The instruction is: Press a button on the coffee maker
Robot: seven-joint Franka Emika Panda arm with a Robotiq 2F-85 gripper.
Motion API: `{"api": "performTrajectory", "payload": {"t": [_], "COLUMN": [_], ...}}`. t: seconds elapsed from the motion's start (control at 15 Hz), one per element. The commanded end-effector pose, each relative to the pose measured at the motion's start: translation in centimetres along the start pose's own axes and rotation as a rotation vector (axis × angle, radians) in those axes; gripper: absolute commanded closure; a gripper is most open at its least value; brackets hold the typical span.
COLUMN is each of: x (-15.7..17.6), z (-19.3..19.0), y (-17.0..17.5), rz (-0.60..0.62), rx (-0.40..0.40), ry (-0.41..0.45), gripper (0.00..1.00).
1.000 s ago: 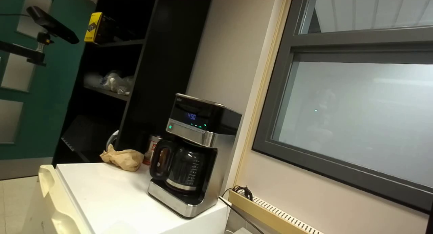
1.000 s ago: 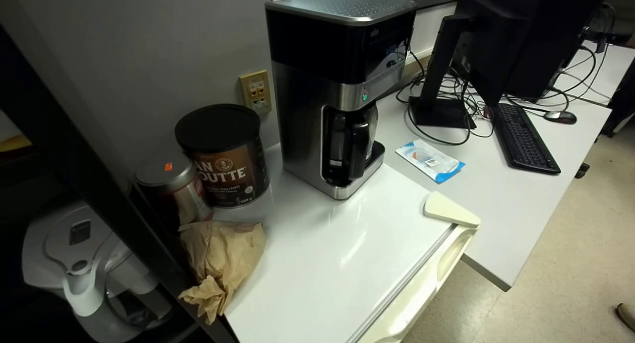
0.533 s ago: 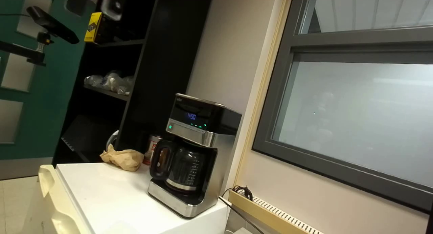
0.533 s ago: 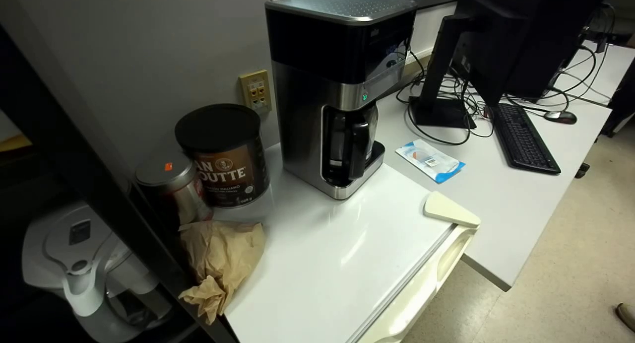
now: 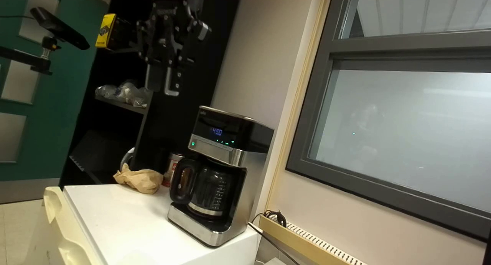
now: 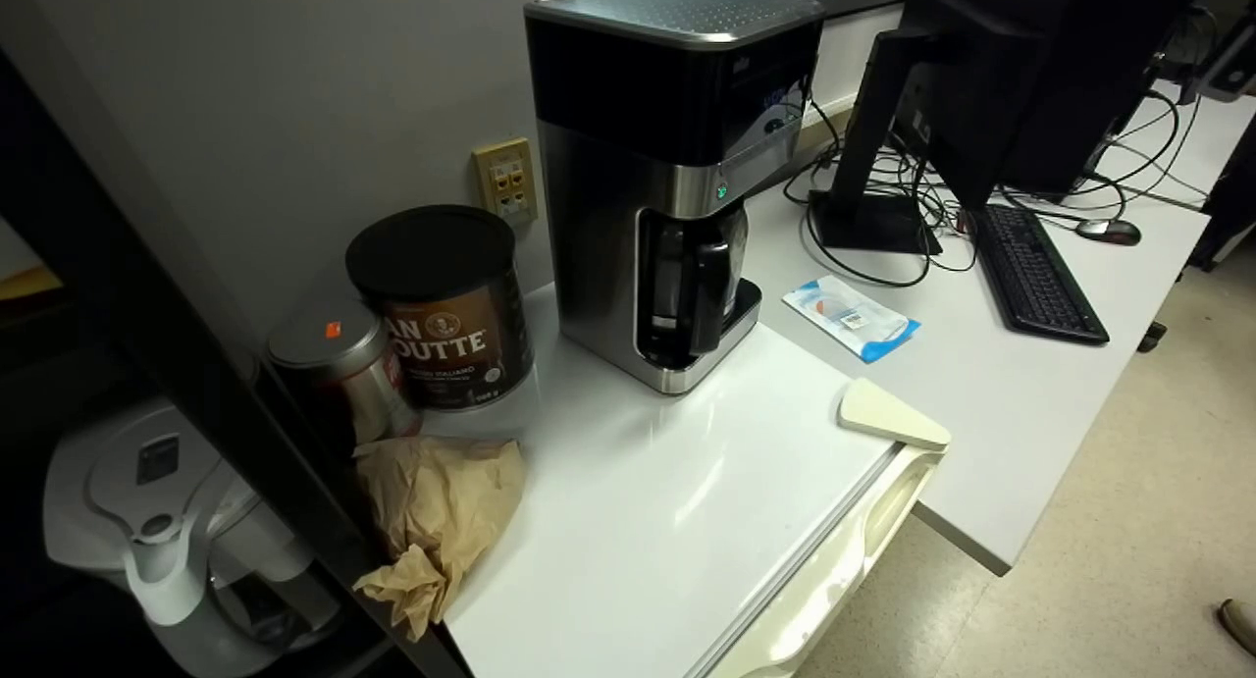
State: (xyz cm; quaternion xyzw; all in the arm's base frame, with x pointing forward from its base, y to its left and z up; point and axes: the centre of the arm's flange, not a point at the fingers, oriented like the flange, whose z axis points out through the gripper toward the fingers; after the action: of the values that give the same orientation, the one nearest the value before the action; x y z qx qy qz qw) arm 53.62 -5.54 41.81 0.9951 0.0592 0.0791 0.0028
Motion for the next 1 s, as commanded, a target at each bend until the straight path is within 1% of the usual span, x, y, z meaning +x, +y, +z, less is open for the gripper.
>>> {"api": "performTrajectory", "payload": {"t": [0.0,0.07,0.13,0.2,0.4,0.53,0.73,0.93], "x": [4.0,4.7,5.5,6.3,9.0,10.7,12.8,14.7], "z": [2.4,2.9,3.5,4.1,5.8,6.9,8.4,9.9], "y": [0.4,0.3,0.2,0.1,-0.5,-1.0,-1.5,-1.9], "rz": [0.012,0.014,0.012,0.013,0.004,-0.002,-0.013,-0.022], "rx": [0.000,-0.001,-0.001,-0.004,-0.011,-0.015,-0.012,-0.001], "ry": [0.072,0.091,0.112,0.140,0.229,0.273,0.309,0.325], "gripper": [0.85,0.93,0.98,1.00,1.00,0.99,0.99,0.99]}}
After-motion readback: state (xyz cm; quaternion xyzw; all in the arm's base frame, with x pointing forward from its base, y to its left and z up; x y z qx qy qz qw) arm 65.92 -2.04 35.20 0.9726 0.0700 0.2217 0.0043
